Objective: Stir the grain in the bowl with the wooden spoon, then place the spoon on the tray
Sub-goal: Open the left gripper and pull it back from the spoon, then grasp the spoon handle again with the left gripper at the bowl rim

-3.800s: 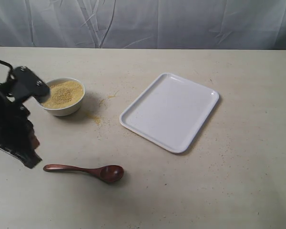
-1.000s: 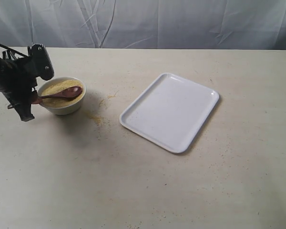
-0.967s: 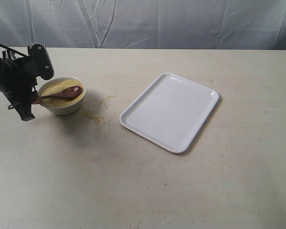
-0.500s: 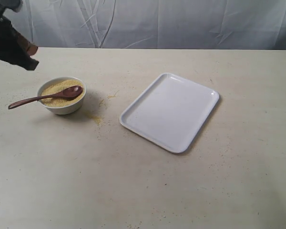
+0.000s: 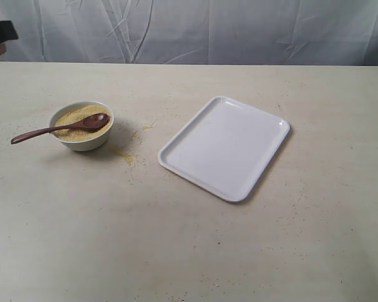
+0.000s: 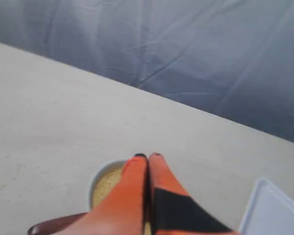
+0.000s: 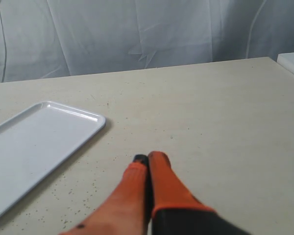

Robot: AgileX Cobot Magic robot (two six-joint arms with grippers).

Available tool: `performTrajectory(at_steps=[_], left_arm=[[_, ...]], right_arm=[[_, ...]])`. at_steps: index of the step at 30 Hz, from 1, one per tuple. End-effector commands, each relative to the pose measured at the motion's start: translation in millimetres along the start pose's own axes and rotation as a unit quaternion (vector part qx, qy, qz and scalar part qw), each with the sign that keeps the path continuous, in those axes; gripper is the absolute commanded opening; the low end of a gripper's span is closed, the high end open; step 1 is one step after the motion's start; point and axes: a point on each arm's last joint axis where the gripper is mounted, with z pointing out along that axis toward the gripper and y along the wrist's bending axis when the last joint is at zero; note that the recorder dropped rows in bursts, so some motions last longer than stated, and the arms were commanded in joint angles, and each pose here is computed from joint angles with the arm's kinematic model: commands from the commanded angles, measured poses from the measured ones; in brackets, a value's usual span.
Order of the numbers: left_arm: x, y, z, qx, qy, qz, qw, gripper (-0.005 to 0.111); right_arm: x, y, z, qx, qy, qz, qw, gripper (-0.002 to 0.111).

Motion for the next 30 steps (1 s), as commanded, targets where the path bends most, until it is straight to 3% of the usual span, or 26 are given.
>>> performTrajectory(at_steps=[1,8,12,16,21,27,30], left_arm=[[33,30.9,-12,-0.082,-0.020,-0.098,0.992,0.000],[89,53.4,-7,-0.133,0.061,-0.248,0.958,0.000],[106,51.7,2,-0.153,0.084,-0.325,0.930,0.007],[119,38.7,11,-0.159,0.080,-0.353,0.918,0.023],[135,20.4,23,-0.136,0.061,-0.325,0.934,0.045],[145,18.7,47,-0.089,0.016,-0.392,0.915,0.060],[154,33.3,62,-0.095,0.014,-0.403,0.910,0.061]], right_arm=[[0,0,0,-0.002,-0.006,0.000,1.000,0.000],[0,0,0,-0.002,-0.006,0.000,1.000,0.000],[0,0,0,-0.002,-0.006,0.000,1.000,0.000],[0,0,0,-0.002,-0.006,0.000,1.000,0.000],[0,0,0,-0.002,-0.006,0.000,1.000,0.000],[0,0,0,-0.002,-0.006,0.000,1.000,0.000],[0,0,0,-0.002,-0.006,0.000,1.000,0.000]])
